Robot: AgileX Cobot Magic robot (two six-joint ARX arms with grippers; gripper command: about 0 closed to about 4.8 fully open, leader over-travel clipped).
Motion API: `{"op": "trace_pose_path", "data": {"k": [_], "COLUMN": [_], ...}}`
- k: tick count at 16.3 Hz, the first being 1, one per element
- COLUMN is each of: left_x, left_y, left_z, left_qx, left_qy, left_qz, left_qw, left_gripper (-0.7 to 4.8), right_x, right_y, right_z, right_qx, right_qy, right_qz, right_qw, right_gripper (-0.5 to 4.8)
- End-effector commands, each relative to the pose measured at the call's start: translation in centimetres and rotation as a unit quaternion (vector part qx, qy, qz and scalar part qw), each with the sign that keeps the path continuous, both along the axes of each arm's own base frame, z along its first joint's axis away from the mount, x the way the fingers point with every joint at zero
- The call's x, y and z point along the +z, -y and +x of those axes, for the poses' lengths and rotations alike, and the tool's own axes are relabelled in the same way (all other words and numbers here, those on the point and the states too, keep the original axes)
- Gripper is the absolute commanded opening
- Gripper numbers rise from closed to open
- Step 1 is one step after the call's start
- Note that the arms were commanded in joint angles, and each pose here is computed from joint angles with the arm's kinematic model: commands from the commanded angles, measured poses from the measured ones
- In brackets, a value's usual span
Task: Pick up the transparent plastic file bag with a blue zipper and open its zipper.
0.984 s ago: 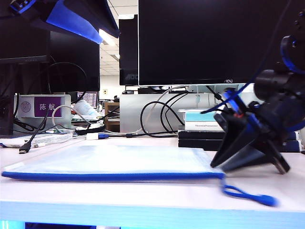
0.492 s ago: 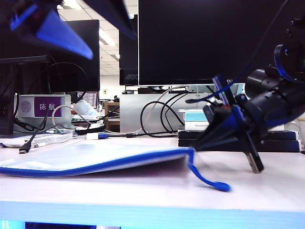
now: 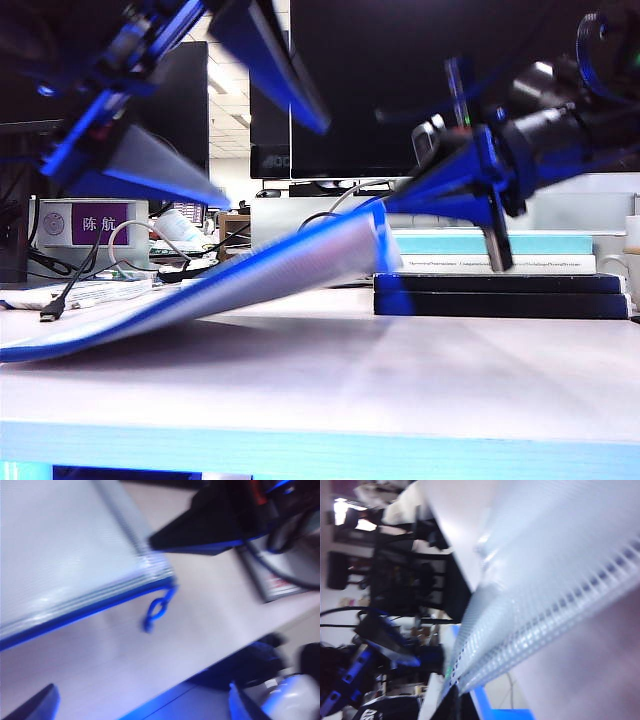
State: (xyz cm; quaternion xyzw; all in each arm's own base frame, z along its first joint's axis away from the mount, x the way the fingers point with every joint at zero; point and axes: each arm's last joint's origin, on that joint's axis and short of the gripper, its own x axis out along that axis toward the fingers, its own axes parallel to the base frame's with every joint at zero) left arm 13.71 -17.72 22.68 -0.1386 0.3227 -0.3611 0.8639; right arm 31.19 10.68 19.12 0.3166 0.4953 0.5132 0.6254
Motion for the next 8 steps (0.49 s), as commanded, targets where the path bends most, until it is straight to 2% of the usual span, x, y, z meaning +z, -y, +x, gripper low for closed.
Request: {"op": "trace_pose_path", "data": {"k": [1, 6, 8], "left_x": [0.9, -0.2, -0.9], "left_y": [0.9, 1.7, 1.7], "left_z": [-0.3, 0.0, 0.3], "left_qx": [-0.028, -0.005, 0.039], "left_qy": [0.031, 0.017, 0.023], "left_qz": [-0.061, -0.040, -0.010], "left_qw": [0.997, 0.999, 0.999], "left_gripper": [4.61, 4.61, 4.21], "right_x": [0.8, 1.8, 2.2], "right_y": [-0.7, -2.7, -3.2], "right_z": [0.2, 0.2, 0.0], "right_qx": [0.009, 0.037, 0.049], "right_qy": [0.001, -0.006, -0.008], "right_qz": [0.025, 0.058, 0.068], "right_qw": [1.000, 0.998, 0.996], "right_gripper": [-0.01, -0.01, -0.01]}}
